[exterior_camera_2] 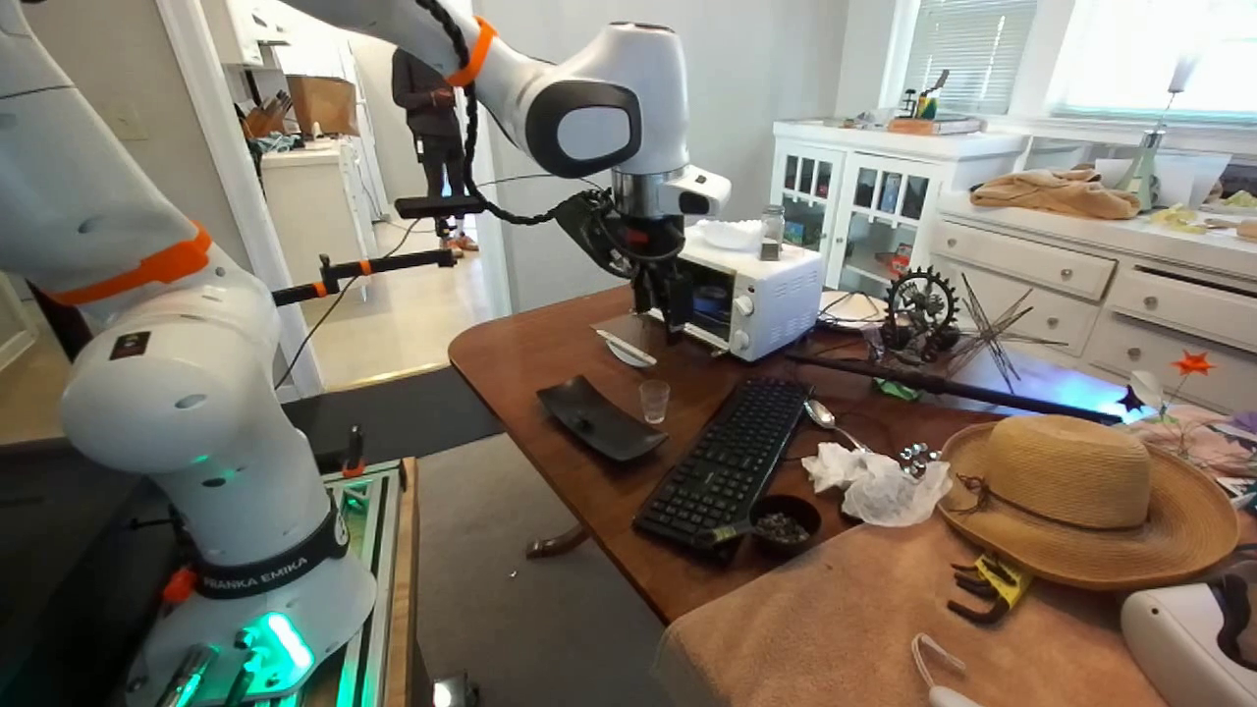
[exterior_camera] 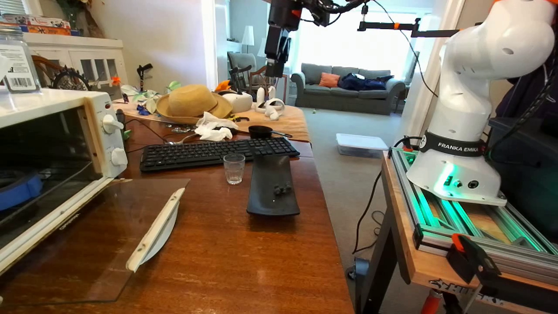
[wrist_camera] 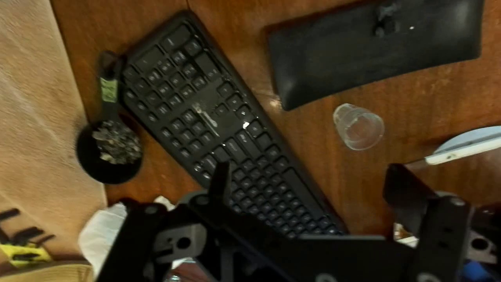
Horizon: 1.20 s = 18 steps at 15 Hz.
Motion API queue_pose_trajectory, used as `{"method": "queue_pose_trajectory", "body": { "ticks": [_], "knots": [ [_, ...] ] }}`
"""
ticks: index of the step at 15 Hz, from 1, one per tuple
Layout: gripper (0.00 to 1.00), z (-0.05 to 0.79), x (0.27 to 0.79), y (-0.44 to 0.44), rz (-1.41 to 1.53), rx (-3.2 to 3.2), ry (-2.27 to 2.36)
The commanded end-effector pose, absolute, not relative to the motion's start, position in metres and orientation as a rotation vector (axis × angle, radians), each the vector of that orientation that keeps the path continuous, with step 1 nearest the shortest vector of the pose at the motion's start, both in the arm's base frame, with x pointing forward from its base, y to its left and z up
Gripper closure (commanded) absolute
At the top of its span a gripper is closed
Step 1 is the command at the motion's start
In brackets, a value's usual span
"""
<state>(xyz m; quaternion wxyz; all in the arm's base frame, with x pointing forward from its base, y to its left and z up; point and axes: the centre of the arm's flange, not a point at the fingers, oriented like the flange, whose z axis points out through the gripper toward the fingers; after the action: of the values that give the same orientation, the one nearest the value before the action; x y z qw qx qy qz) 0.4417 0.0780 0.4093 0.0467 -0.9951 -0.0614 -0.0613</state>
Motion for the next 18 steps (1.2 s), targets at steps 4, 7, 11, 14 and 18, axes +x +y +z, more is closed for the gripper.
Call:
{"method": "queue_pose_trajectory", "body": {
  "ticks": [4, 7, 11, 14, 18],
  "knots": [
    [0.00, 0.409, 0.468, 0.119, -0.184, -3.010, -0.379],
    [0.00, 0.407, 0.472, 0.116, -0.180, -3.008, -0.390],
    [0.00, 0.389, 0.492, 0.139, -0.282, -2.935, -0.209],
    [0.00, 0.368, 0.502, 0.166, -0.300, -2.823, -0.159],
    [0.00, 0.334, 0.519, 0.234, -0.319, -2.736, -0.221]
  ]
}}
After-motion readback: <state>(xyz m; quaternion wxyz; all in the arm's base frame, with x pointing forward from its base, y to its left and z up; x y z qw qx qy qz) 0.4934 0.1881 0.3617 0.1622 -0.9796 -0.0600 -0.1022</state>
